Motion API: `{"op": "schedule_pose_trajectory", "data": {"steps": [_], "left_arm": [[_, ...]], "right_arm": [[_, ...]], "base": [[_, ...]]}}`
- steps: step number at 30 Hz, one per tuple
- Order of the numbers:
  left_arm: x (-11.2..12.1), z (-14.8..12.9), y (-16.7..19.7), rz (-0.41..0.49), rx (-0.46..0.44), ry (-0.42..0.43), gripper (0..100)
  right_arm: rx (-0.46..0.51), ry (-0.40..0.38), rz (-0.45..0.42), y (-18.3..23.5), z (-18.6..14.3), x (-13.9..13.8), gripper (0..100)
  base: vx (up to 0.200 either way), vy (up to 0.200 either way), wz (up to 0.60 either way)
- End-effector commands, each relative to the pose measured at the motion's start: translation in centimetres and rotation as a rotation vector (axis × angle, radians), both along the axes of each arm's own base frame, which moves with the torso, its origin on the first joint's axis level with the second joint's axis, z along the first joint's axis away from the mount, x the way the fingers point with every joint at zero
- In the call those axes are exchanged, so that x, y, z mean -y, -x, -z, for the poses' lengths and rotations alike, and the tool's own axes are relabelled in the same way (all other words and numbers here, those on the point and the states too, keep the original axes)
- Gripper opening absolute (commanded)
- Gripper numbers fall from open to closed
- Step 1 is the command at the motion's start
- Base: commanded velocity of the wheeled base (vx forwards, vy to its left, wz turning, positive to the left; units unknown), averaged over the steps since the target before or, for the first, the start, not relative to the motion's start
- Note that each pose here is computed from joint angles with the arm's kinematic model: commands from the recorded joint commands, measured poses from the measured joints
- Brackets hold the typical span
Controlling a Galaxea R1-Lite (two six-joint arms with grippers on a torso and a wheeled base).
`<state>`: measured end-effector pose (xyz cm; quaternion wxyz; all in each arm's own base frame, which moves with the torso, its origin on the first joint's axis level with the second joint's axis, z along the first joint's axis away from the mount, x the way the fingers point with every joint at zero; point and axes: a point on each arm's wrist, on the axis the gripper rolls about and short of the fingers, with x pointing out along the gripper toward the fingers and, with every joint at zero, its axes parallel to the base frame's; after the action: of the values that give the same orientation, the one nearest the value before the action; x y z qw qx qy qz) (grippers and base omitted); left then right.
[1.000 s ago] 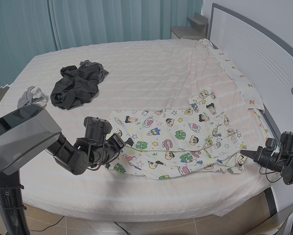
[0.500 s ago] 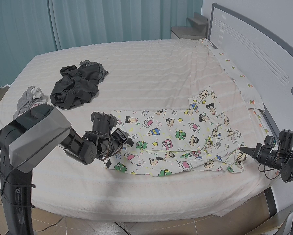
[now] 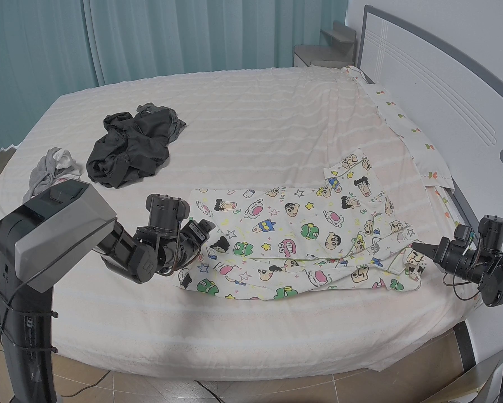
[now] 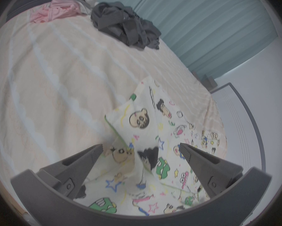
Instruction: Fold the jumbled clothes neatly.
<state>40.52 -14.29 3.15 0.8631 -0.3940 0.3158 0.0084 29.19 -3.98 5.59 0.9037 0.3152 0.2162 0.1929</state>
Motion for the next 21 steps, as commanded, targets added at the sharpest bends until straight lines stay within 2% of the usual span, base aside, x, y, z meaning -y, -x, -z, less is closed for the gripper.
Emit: {"op": "schedule_pose_trajectory", "data": {"steps": [1, 4, 10, 21], "left_arm": [[-0.3, -0.9, 1.4, 0.053, -0.020, 0.030, 100], [-0.1, -0.9, 1.8, 0.082, -0.031, 0.043, 100], [0.3, -0.8, 1.6, 0.094, -0.025, 0.049, 100], [1.9, 0.1, 1.3, 0.157, -0.042, 0.065, 100]], "right_arm": [[0.026, -0.054, 0.018, -1.4, -1.1, 0.2, 0], [0.017, -0.097, 0.034, -2.4, -1.1, 0.4, 0], [-0.022, -0.096, 0.066, -2.9, 0.3, 0.6, 0], [-0.061, -0.096, 0.066, -1.9, 1.3, 0.3, 0]], "base": [[0.000, 0.000, 0.00], [0.000, 0.000, 0.00], [0.000, 0.000, 0.00], [0.000, 0.000, 0.00]]}}
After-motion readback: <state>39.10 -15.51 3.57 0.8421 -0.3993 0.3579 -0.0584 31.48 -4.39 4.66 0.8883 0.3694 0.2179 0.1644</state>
